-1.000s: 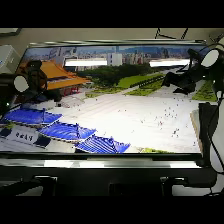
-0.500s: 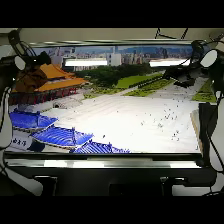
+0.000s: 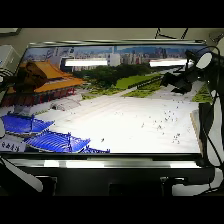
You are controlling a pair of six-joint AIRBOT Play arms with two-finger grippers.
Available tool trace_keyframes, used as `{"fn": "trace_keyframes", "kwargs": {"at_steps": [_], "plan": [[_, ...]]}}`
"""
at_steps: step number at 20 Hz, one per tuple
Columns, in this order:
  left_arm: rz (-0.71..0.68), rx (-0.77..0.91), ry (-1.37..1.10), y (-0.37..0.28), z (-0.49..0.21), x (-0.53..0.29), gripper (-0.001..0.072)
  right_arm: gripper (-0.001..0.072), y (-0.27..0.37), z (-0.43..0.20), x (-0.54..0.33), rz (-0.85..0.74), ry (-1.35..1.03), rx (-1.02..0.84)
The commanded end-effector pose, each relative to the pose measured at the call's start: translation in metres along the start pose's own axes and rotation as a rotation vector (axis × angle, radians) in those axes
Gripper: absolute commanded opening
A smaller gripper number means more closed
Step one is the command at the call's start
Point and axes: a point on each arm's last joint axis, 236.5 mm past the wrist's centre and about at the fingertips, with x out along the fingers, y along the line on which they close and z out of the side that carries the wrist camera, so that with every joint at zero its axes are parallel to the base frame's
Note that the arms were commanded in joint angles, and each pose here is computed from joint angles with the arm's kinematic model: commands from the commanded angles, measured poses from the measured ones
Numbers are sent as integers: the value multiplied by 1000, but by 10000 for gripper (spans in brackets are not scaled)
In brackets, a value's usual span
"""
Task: Fold the clothes and pants, and hang the long-sleeved shirts on hangers.
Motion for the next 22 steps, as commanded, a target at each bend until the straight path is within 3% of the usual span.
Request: {"fn": "trace_keyframes", "kwargs": {"at_steps": [1,10,19,20,21,22], "plan": [[-16,-26,-19,11,12,-1,715,675,-2,-14,2,-10,62,3],[-61,-180,-149,46,63,-3,715,676,-4,-19,1,-15,83,-21],[-137,-173,-46,9,-1,57,709,677,-6,-36,-2,-26,154,-22],[-133,-164,-30,7,-8,60,502,676,-7,-39,-2,-27,168,-21],[-131,-161,-6,7,-14,60,70,676,-7,-43,-3,-29,185,-21],[-131,-159,18,5,-19,58,25,676,-8,-48,-4,-33,206,-21]]}}
